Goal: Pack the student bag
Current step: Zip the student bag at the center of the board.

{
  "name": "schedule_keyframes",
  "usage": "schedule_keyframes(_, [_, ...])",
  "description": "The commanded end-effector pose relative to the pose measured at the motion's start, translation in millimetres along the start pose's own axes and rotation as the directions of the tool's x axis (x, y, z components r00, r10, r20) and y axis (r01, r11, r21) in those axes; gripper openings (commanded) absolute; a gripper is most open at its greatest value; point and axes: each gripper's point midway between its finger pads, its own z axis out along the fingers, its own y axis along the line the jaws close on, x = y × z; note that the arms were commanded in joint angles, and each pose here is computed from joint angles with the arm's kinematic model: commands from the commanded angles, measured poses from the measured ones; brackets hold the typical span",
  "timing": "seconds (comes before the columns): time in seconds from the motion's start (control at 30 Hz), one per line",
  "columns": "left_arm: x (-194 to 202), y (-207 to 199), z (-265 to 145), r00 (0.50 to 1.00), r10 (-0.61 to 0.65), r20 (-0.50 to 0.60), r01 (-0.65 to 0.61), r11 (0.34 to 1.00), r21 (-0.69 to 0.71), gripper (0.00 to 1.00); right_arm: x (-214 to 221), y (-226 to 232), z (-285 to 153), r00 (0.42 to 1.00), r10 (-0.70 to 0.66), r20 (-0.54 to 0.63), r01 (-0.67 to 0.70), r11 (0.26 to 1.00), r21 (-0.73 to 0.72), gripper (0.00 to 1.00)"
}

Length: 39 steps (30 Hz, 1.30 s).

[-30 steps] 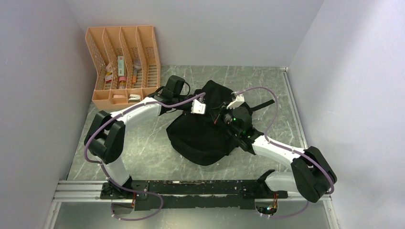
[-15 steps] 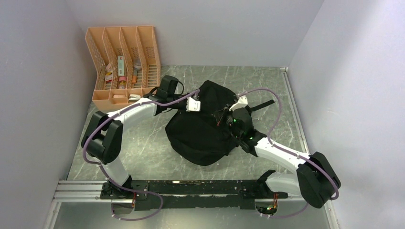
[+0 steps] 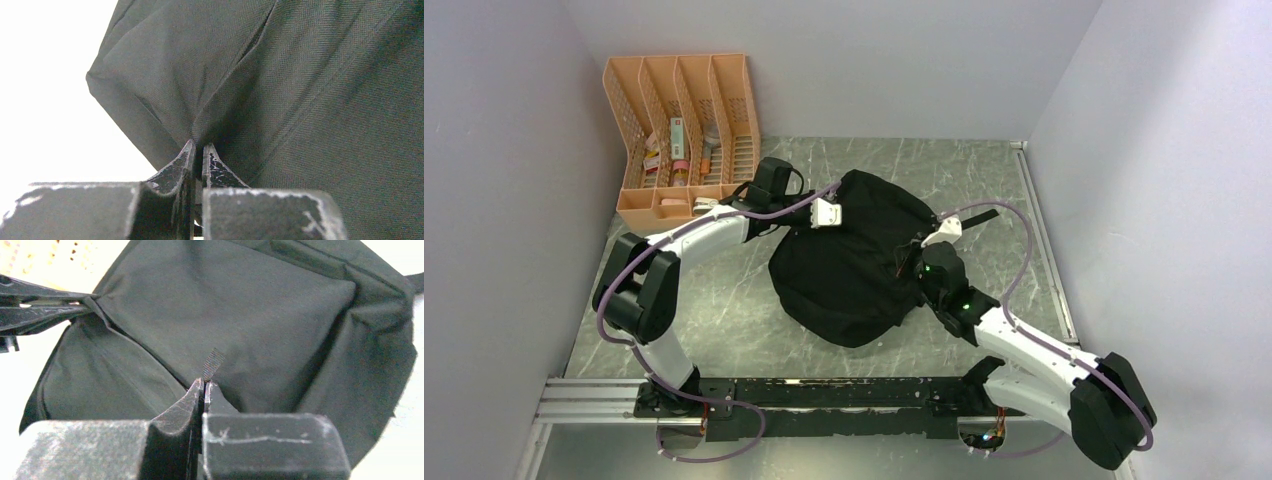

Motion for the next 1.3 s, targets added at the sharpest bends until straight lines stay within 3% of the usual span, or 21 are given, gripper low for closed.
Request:
schedule_keyframes(0.0, [47.6,26.0,-19.0,0.987,-0.057,-0.153,0.037,0.991,-0.126,0.05,6.5,-39.2,-10.8,1.000,-0.021,0.007,0.020,0.987,0.157,0.00])
schedule_keyframes(0.57, [68.9,35.4,-24.1,0.976,-0.101,-0.194,0.065,0.981,-0.182,0.05,56.7,-88.8,-40.3,0.986,0.104,-0.130,-0.047,0.921,0.386,0.00])
schedule_keyframes(0.73, [64.5,38.5,-25.2,0.980,-0.107,-0.168,0.074,0.978,-0.193,0.05,65.5,-80.2,-36.9,0.977,0.128,-0.168,-0.061,0.934,0.351,0.00])
schedule_keyframes(0.77, [61.2,39.6,-25.6,0.982,-0.110,-0.155,0.078,0.977,-0.196,0.05,63.4,-75.6,-35.3,0.978,0.131,-0.164,-0.070,0.941,0.331,0.04])
schedule_keyframes(0.87, [36.3,45.6,-30.5,0.991,-0.114,-0.068,0.098,0.973,-0.207,0.19,45.6,-59.2,-31.2,0.984,0.130,-0.120,-0.095,0.961,0.261,0.18])
schedule_keyframes(1.03, [-21.8,60.8,-52.5,0.979,-0.133,0.153,0.171,0.946,-0.275,0.51,1.4,-42.0,-34.4,0.996,0.086,-0.025,-0.080,0.976,0.203,0.35])
schedule_keyframes(1.1, [-45.3,64.9,-64.6,0.958,-0.148,0.247,0.219,0.931,-0.292,0.70,-14.0,-38.0,-37.1,0.998,0.063,0.002,-0.062,0.978,0.197,0.39])
schedule_keyframes(1.27, [-82.4,70.6,-95.8,0.848,-0.295,0.441,0.452,0.836,-0.311,0.85,-39.3,-34.0,-45.9,0.999,0.016,0.033,-0.023,0.979,0.203,0.47])
